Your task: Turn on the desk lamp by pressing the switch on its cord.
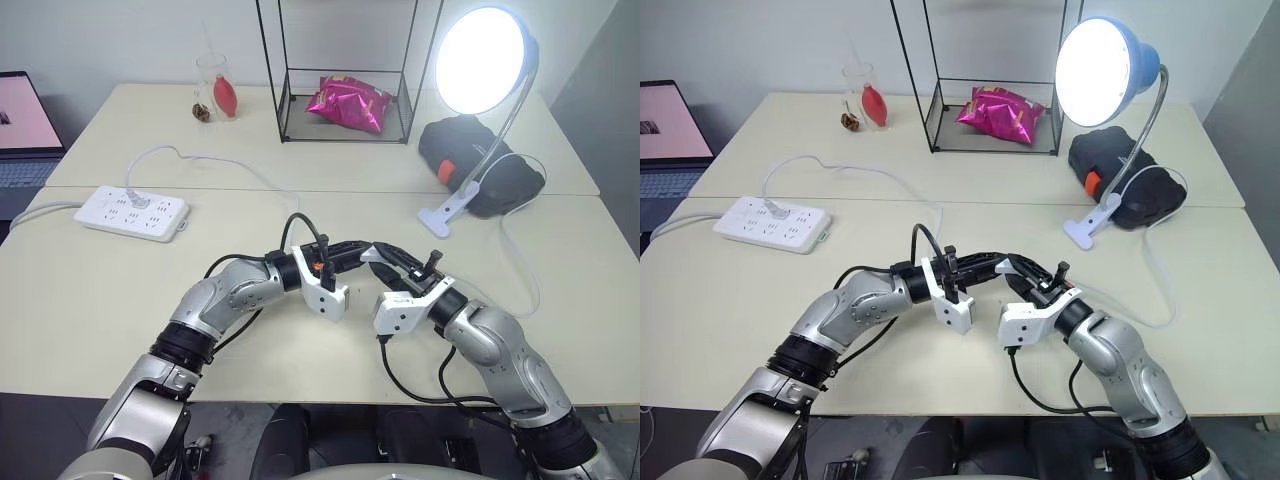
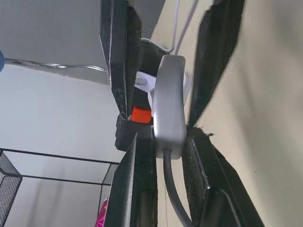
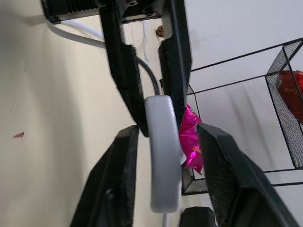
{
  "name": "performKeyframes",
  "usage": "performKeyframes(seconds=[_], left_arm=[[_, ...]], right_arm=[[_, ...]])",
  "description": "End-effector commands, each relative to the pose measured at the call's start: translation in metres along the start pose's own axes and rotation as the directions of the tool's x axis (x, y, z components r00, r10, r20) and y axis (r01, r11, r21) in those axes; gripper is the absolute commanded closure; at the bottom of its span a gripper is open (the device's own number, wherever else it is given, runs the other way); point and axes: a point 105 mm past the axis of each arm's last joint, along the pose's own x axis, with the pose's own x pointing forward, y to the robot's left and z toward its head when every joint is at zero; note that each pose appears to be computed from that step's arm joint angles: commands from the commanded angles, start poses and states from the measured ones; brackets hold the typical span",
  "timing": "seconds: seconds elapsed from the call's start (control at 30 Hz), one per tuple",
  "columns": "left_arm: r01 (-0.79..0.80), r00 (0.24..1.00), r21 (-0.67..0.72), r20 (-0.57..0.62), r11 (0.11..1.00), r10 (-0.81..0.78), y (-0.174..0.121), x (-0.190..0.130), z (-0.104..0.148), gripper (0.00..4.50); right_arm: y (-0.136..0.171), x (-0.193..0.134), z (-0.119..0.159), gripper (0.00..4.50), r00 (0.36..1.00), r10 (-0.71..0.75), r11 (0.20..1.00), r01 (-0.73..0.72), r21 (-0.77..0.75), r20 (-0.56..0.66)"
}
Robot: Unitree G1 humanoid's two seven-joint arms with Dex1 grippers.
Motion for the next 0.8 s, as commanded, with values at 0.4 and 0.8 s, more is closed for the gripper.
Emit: performKeyframes(seconds=[0.4, 0.8], left_arm=[[-0.046, 0.999, -0.015, 0.009, 0.999, 0.046, 0.01, 0.0, 0.002, 4.11], [0.062, 0.998, -0.077, -0.016, 0.995, -0.063, -0.01, 0.0, -0.005, 4.11]], right_arm=[[-0.017, -0.034, -0.008, 2.22, 0.997, -0.078, 0.997, 0.078, 0.018, -0.009], [-0.018, -0.045, -0.004, 2.22, 0.998, -0.043, 0.984, 0.033, 0.174, 0.05]])
